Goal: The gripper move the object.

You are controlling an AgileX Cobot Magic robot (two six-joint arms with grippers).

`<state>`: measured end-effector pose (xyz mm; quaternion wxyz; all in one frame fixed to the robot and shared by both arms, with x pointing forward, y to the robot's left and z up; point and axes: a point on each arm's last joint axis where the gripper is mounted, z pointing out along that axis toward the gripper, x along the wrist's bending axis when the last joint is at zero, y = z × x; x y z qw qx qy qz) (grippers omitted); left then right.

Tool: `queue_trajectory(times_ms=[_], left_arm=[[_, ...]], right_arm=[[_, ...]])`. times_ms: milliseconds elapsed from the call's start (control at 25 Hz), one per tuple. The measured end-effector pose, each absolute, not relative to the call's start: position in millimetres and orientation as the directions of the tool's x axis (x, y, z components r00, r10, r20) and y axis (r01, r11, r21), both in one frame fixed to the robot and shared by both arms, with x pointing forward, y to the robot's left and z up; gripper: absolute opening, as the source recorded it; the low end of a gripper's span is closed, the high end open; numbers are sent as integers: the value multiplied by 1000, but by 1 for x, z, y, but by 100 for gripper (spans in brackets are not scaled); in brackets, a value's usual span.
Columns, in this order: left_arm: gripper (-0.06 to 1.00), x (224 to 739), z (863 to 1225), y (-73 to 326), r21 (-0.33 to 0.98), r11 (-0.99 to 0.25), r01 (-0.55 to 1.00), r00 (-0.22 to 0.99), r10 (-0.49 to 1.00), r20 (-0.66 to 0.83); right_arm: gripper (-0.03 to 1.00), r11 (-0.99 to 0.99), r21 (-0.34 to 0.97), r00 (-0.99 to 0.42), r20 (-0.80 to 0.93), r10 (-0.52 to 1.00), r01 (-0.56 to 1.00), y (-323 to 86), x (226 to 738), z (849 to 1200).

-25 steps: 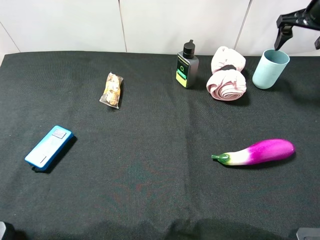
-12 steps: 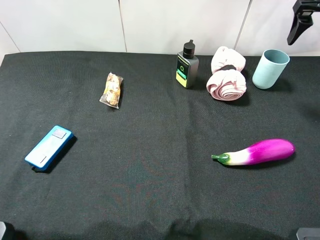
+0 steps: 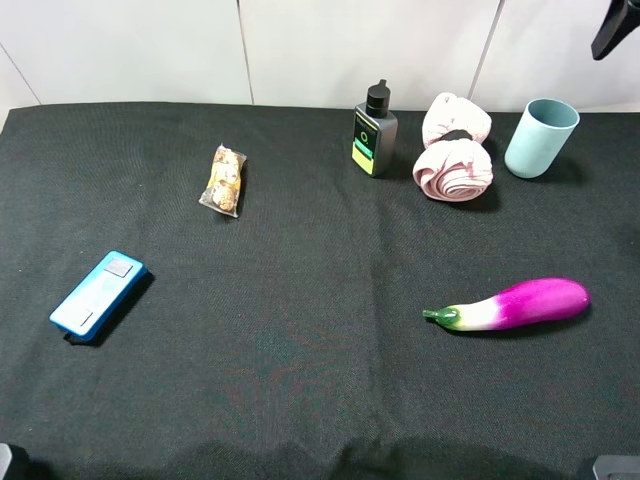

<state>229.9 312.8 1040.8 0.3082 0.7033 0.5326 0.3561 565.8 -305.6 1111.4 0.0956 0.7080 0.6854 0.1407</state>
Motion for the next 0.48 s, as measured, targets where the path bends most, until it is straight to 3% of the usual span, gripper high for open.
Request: queue_trajectory(times_ms=[480], left_arm=[[93, 230, 1041, 313, 813, -243, 530, 179, 969, 173]], right_arm=[[69, -42, 363, 18, 67, 998, 931, -301, 462, 1120]])
